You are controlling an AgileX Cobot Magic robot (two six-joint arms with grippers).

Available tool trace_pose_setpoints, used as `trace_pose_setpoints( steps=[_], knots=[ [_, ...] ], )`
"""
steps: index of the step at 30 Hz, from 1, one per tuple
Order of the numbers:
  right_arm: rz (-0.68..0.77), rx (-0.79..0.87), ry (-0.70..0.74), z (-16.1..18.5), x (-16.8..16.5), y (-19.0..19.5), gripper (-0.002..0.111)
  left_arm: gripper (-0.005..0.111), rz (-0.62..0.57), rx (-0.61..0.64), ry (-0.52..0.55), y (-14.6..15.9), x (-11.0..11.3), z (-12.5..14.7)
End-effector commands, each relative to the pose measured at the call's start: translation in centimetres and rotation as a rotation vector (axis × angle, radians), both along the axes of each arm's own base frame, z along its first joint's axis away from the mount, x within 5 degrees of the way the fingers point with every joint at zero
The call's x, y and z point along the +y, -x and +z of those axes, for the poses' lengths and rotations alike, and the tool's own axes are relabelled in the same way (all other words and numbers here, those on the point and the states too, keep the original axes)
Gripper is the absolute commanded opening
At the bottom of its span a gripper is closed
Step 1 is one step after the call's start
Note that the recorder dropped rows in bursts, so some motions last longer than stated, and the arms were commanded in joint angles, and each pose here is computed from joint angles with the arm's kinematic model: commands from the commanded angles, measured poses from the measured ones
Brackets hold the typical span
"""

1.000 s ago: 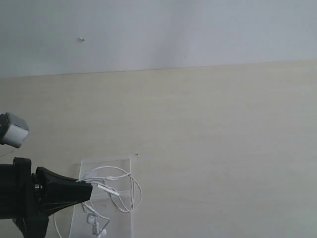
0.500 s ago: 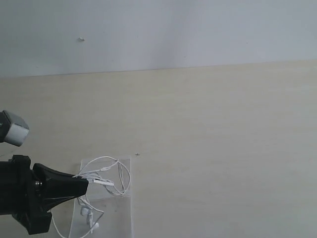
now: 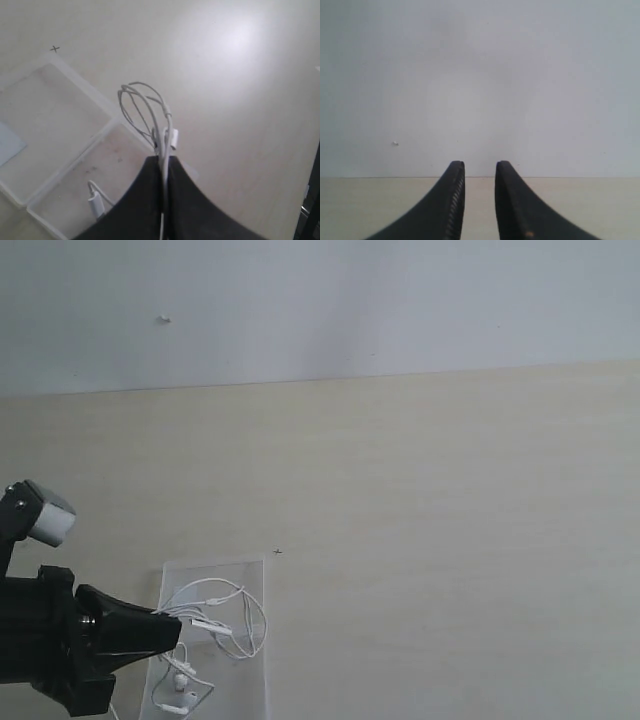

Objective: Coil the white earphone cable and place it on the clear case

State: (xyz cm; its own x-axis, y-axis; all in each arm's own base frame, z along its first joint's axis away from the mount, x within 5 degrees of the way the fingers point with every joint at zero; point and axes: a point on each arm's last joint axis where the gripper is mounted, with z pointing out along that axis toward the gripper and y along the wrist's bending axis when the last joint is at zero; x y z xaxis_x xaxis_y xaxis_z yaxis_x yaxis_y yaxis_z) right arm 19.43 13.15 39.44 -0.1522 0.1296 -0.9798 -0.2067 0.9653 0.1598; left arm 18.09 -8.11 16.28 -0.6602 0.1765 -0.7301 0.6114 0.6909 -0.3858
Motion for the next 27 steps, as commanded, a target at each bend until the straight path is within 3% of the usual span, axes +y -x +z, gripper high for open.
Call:
trace_pose_setpoints(
  steps=[1, 8, 27],
  knots=[
    [-0.012, -0.005, 0.003, 0.19, -0.23, -0.04, 0.022, 0.0, 0.017, 0.028, 0.01, 0.05, -0.08, -0.17],
    [-0.012, -0.005, 0.003, 0.19, -0.23, -0.04, 0.022, 0.0, 0.062, 0.08, -0.011, 0.06, 0.2, -0.5],
    [-0.013, -0.005, 0.0, 0.2, -0.23, -0.04, 0.022, 0.0, 0.045, 0.077, 0.02, 0.1, -0.04, -0.26]
  ],
)
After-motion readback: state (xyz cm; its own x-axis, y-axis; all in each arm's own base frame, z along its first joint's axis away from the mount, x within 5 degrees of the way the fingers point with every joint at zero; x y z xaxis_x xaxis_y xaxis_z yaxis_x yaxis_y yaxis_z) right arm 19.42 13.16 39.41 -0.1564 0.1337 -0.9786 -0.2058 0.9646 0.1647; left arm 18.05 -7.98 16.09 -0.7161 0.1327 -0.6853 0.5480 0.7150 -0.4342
